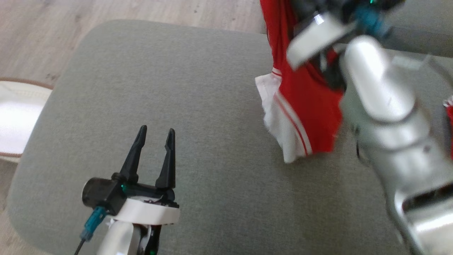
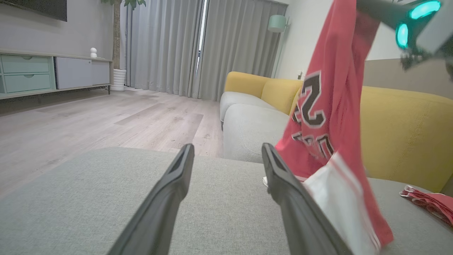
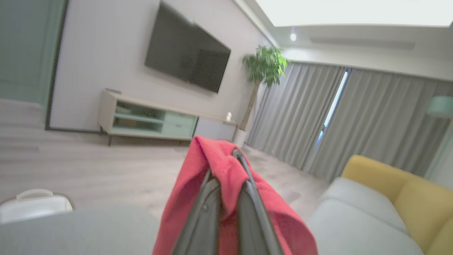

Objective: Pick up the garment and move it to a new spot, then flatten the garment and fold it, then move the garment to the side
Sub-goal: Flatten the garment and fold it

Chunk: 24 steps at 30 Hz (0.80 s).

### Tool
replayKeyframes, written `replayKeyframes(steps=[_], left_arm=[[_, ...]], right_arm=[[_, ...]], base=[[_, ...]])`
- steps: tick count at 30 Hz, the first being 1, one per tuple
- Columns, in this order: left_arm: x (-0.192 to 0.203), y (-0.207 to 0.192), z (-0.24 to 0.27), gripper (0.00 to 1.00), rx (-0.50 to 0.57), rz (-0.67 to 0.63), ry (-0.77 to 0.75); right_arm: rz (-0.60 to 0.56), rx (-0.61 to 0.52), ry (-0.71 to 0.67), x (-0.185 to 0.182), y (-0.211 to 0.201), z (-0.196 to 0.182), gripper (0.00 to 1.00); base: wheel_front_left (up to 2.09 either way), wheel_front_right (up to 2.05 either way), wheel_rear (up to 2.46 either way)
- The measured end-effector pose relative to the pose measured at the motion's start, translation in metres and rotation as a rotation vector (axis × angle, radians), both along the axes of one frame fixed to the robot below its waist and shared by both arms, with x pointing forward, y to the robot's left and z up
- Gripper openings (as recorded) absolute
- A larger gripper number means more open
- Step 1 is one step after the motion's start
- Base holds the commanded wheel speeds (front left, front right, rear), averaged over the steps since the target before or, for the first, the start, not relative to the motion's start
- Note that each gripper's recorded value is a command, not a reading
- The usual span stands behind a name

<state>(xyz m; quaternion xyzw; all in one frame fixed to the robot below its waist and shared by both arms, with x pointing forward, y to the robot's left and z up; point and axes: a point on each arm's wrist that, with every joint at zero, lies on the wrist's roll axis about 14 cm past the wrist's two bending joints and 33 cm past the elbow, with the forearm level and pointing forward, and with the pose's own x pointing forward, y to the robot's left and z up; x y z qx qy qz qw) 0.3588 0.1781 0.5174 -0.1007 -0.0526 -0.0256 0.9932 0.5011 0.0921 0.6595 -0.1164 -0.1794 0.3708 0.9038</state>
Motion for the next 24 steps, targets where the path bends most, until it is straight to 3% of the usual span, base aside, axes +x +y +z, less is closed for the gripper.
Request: replayKeyframes(steps=[4, 8, 10, 16, 19, 24], left_arm=[[-0.006, 0.004, 0.001, 1.00, -0.009, 0.017, 0.000], [-0.013, 0.015, 0.003, 1.00, -0.011, 0.057, -0.005], [-0.012, 0.017, 0.003, 1.00, -0.012, 0.062, -0.006], [-0.002, 0.010, 0.000, 1.00, -0.017, 0.037, 0.002], [0.006, 0.002, -0.002, 1.00, -0.016, 0.010, 0.005], [0.020, -0.018, -0.005, 1.00, -0.020, -0.054, 0.008]], right_arm=[[0.096, 0.150, -0.148, -0.001, 0.024, 0.090, 0.00], [0.088, 0.260, -0.274, 0.004, 0.019, 0.168, 0.00], [0.056, 0.258, -0.279, 0.010, 0.011, 0.171, 0.00], [-0.067, 0.175, -0.175, 0.038, -0.028, 0.104, 0.00], [-0.131, 0.095, -0.084, 0.042, -0.061, 0.036, 0.00], [-0.338, -0.010, 0.162, 0.025, -0.167, -0.096, 0.00]], base=[[0.00, 0.00, 0.00], [0.00, 0.00, 0.00], [0.00, 0.00, 0.00], [0.00, 0.00, 0.00], [0.00, 0.00, 0.00], [0.00, 0.00, 0.00]])
